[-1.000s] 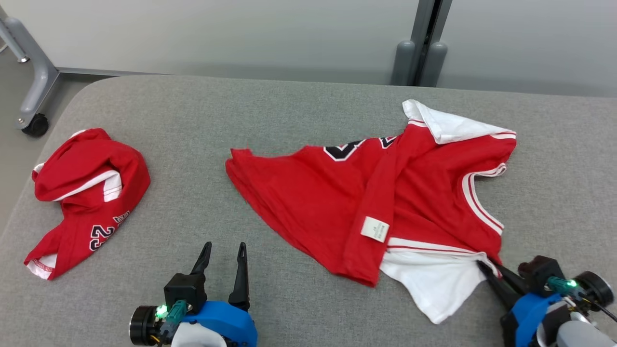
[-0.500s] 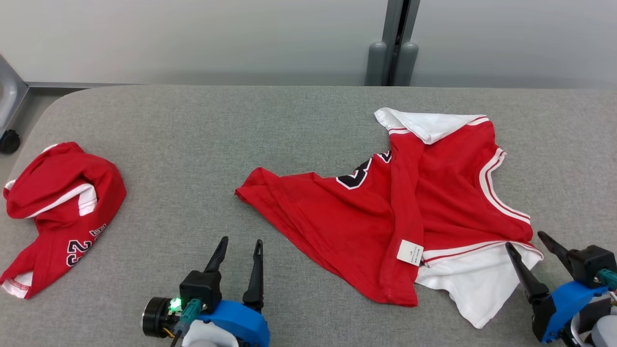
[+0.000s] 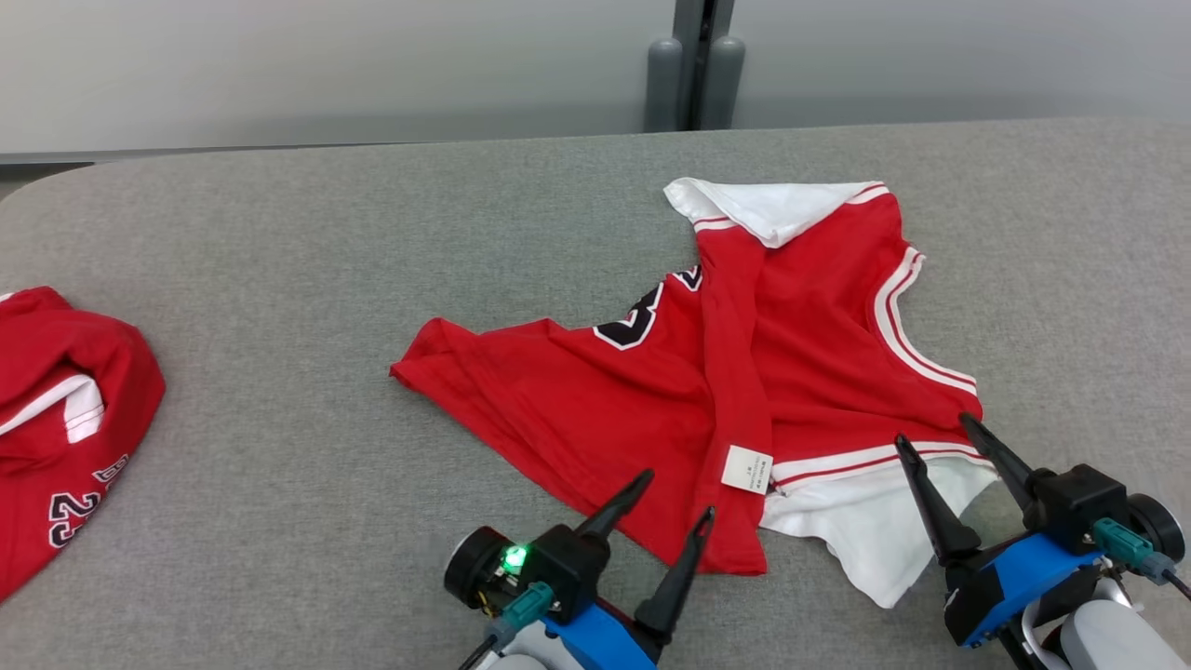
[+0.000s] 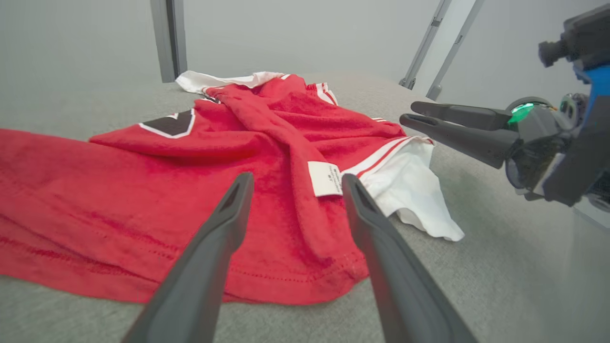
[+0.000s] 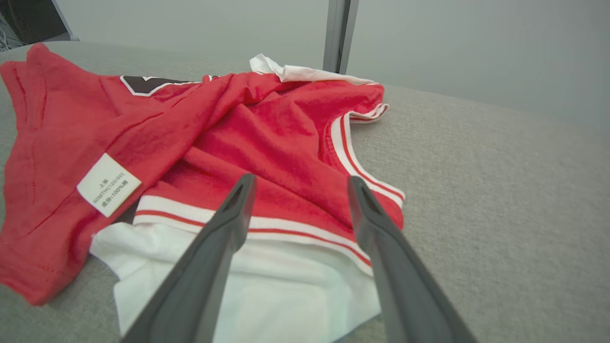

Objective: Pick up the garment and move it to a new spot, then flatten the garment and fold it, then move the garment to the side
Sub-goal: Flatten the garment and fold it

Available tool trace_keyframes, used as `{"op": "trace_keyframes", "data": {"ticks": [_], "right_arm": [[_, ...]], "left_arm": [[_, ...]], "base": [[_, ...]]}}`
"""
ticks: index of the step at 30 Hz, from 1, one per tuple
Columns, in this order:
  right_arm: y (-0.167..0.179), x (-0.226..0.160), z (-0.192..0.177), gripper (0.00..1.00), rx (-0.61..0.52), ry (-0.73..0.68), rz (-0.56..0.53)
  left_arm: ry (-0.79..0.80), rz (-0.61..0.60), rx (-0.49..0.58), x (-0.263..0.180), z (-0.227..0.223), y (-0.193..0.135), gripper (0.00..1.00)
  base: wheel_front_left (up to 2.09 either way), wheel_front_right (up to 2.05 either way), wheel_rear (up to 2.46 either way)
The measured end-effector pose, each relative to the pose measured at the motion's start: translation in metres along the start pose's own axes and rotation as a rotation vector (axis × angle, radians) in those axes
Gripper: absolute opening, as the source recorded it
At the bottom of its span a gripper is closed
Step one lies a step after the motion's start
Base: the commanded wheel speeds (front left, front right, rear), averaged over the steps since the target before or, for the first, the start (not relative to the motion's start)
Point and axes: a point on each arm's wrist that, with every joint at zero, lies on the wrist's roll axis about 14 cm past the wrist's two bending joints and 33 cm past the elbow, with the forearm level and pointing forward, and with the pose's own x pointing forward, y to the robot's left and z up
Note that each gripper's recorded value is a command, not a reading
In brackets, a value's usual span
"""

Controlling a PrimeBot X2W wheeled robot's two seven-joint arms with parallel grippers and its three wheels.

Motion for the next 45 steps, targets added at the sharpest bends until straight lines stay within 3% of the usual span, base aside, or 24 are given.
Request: {"op": "trace_keyframes", "data": {"ticks": [7,17,18,20,26,31,39,45], "right_arm": [[-0.006,-0.006,-0.008,1.0,0.01,0.02,-0.026],[-0.011,-0.007,-0.011,1.0,0.009,0.029,-0.041],[-0.011,-0.007,-0.011,1.0,0.008,0.029,-0.04],[-0.01,-0.006,-0.011,1.0,0.007,0.029,-0.038],[-0.003,-0.001,-0.007,1.0,0.009,0.018,-0.019],[0.008,0.001,-0.003,1.0,0.016,0.005,0.005],[0.042,0.002,0.003,1.0,0.045,-0.015,0.065],[0.052,0.002,0.0,1.0,0.063,-0.009,0.079]], "left_arm": [[0.127,-0.121,-0.018,0.007,-0.036,-0.028,1.0],[0.246,-0.152,-0.021,0.007,-0.066,-0.027,1.0],[0.249,-0.153,-0.025,0.007,-0.067,-0.028,0.49],[0.251,-0.151,-0.024,0.007,-0.067,-0.027,0.0],[0.156,-0.15,-0.001,0.016,-0.036,-0.026,0.0],[-0.056,-0.159,0.085,0.027,0.035,-0.028,0.0],[-0.388,-0.169,0.327,0.021,0.16,-0.036,0.0],[-0.533,-0.093,0.389,0.014,0.226,-0.012,0.0]], "base": [[0.0,0.0,0.0],[0.0,0.0,0.0],[0.0,0.0,0.0],[0.0,0.0,0.0],[0.0,0.0,0.0],[0.0,0.0,0.0],[0.0,0.0,0.0],[0.0,0.0,0.0]]}}
